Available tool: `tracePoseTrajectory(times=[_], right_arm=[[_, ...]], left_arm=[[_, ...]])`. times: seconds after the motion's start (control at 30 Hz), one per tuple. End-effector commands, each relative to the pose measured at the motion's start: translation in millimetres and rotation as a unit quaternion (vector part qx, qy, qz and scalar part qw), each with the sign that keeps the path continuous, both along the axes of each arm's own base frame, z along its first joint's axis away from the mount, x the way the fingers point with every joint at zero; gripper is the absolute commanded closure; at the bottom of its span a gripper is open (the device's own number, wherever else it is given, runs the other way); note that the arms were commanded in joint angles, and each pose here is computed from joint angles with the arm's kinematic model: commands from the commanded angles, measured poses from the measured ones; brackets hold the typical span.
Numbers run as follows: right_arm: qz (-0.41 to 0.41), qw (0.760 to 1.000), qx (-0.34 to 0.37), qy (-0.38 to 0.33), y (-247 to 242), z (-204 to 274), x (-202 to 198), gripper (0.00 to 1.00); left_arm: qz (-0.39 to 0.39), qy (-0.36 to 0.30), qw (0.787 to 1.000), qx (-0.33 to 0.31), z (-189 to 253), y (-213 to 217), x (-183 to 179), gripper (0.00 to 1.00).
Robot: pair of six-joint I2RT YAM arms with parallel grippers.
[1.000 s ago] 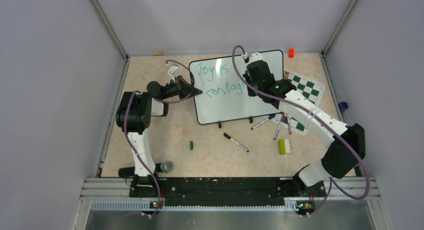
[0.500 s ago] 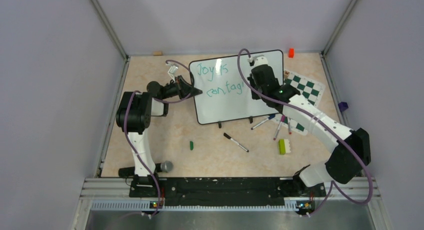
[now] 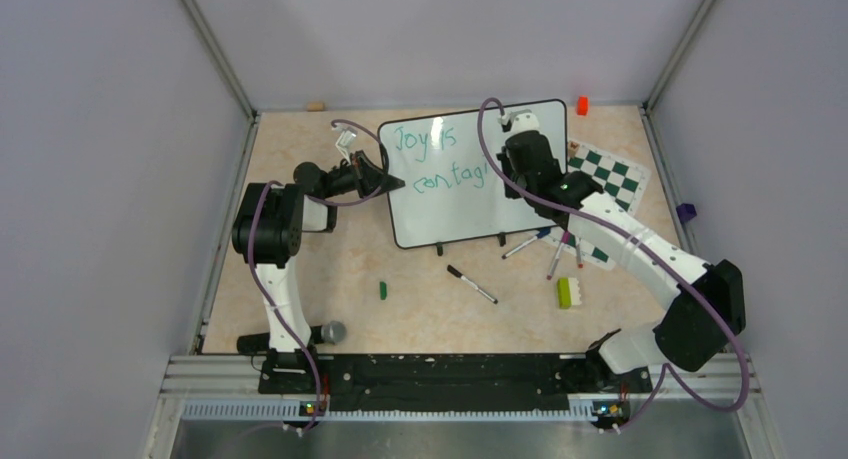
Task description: Write a sentence on the whiteboard
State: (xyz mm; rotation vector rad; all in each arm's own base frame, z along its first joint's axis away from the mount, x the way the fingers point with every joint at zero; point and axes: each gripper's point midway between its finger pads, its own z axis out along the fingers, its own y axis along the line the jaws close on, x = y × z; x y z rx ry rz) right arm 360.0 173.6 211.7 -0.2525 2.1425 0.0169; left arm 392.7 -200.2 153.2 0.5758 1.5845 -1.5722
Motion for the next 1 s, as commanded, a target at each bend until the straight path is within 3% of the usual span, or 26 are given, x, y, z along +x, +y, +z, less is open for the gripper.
tracePoseTrajectory(times=[0.0,0.97], right_arm=[[-0.016,0.999,0.019,-0.035,-5,22,5,1.0],[0.016,0.999,0.03,-0.017,19,16,19,1.0]], left_arm=[[-0.102,-0.089,0.99,0.042,-21,-11,-38,1.0],[-0.102,-0.089,0.99,0.041,-21,-11,-37,1.0]])
